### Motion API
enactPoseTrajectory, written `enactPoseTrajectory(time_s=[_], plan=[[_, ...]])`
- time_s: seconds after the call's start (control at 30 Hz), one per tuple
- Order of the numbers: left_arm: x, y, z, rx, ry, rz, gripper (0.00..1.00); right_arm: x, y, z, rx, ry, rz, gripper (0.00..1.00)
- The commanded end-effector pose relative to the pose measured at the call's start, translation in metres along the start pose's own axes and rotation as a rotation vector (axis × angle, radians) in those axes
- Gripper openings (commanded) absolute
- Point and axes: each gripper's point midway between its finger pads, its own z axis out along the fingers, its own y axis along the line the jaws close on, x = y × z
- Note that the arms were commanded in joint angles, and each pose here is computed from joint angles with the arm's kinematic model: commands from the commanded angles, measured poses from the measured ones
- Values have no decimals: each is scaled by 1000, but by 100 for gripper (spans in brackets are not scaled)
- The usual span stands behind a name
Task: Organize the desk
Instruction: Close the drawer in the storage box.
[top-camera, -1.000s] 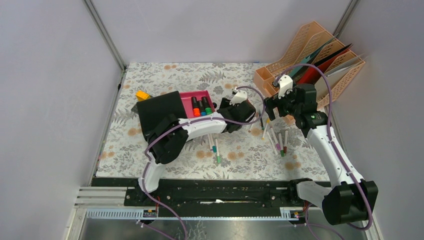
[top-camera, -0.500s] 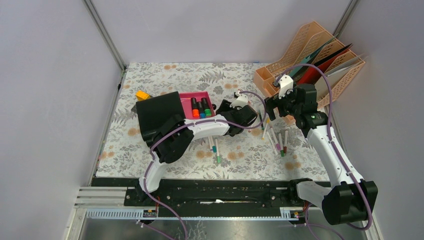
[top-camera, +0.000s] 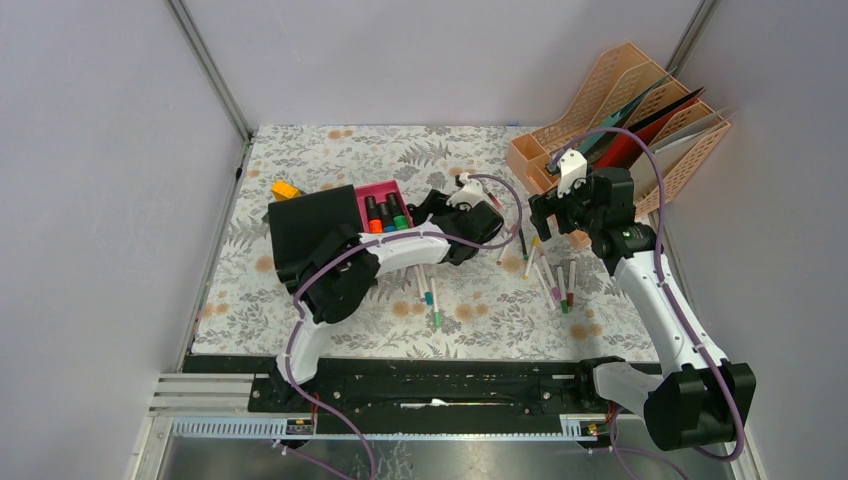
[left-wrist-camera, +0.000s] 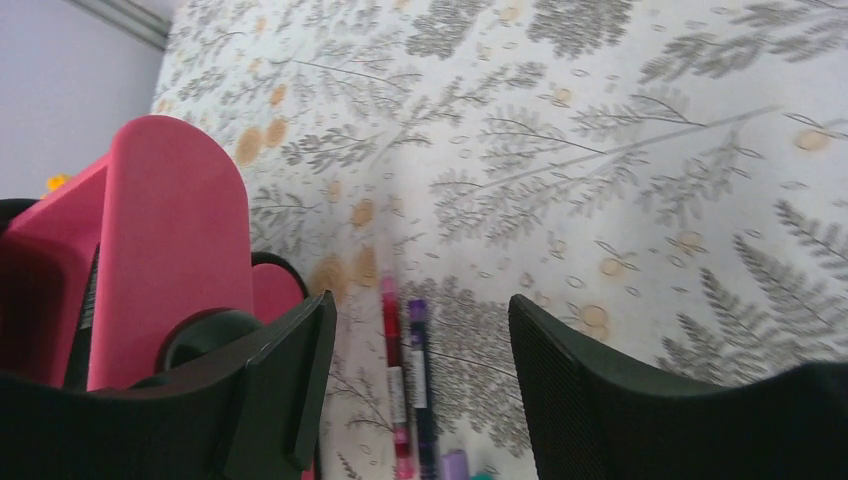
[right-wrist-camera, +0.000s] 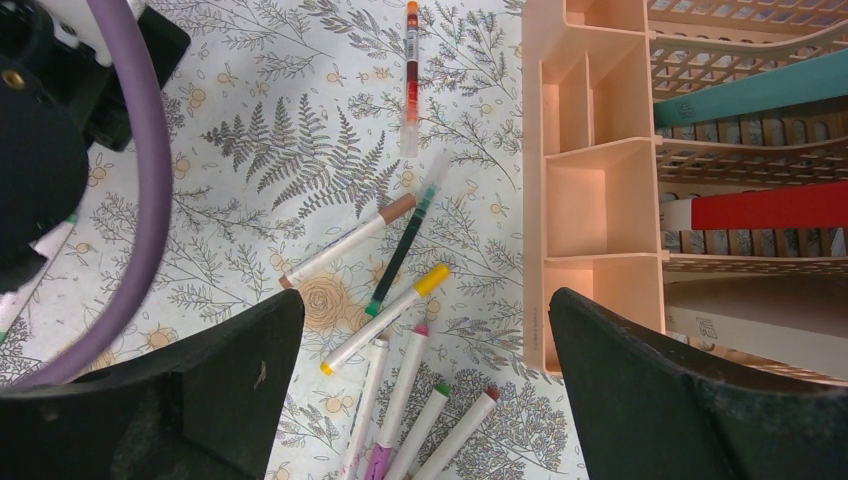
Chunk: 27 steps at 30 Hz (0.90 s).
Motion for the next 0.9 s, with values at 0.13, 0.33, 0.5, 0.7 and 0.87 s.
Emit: enactPoseTrajectory(time_s=[0.13, 0.33, 0.5, 0.7, 0.87], plan=[[-21, 73, 3, -175, -27, -48, 76, -15, -4, -4, 14, -61, -3, 100], [-10, 95, 8, -192, -1, -82, 79, -15, -4, -4, 11, -62, -2, 100], [-10, 110, 4, -197, -3, -110, 87, -13, -2, -3, 2, -59, -1, 100], [-2, 124, 3, -199, 25, -139, 90, -14, -2, -3, -2, -62, 1, 100], [-15, 100, -14, 51, 54, -187, 92, -12, 0, -1, -13, -56, 5, 100]])
